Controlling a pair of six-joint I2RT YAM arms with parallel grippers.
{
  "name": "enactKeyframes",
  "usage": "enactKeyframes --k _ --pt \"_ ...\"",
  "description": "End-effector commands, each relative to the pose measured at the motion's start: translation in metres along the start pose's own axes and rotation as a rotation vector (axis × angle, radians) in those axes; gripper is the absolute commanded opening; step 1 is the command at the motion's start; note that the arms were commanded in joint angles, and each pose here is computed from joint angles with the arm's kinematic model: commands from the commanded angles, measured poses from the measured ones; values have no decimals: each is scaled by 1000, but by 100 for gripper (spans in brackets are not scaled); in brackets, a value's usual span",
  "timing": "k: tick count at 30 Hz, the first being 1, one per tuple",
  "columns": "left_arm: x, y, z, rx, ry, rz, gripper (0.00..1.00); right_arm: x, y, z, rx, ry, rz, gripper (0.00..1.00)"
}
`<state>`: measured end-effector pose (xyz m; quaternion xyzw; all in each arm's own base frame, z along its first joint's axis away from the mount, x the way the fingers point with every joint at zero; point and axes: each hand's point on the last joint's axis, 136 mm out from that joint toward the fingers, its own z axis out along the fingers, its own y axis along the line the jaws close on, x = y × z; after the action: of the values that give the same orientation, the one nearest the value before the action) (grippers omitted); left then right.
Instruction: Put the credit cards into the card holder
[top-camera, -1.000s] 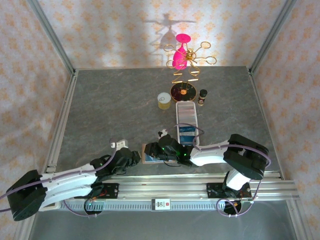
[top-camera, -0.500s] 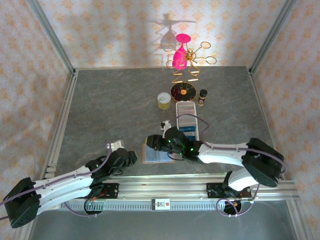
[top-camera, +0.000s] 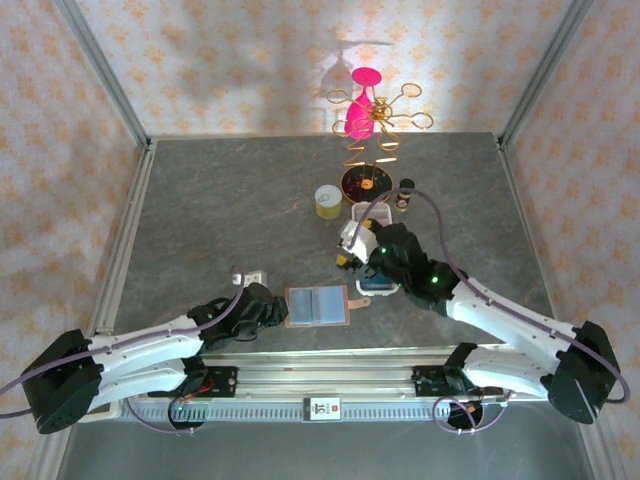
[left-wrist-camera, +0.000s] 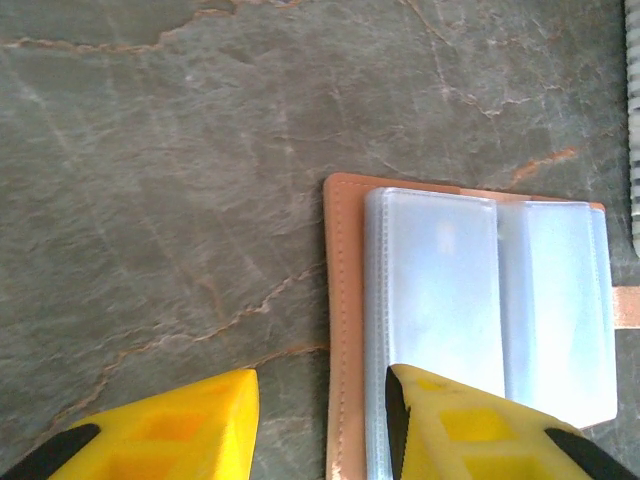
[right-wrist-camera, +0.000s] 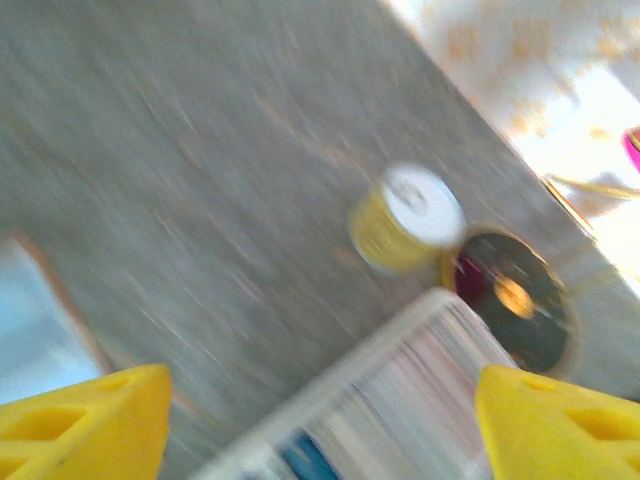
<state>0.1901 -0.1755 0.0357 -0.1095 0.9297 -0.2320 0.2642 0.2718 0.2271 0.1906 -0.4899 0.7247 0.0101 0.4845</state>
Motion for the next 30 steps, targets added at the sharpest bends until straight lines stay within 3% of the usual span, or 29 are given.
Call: enactKeyframes --k 1,8,18,22,24,30 --pt "-4 -12 1 35 4 37 40 60 -1 1 -72 206 -398 83" --pt "1 -15 4 42 36 65 42 100 -27 29 -49 287 -498 83" --pt "4 -15 2 63 44 41 43 109 -16 68 -127 277 -533 77" --pt "4 -14 1 63 40 38 43 112 -18 80 -122 290 -547 69" --pt "5 -14 0 67 40 33 43 108 -20 84 -113 278 -544 57" --pt "6 -12 0 74 38 23 42 106 -23 79 -114 290 -559 37"
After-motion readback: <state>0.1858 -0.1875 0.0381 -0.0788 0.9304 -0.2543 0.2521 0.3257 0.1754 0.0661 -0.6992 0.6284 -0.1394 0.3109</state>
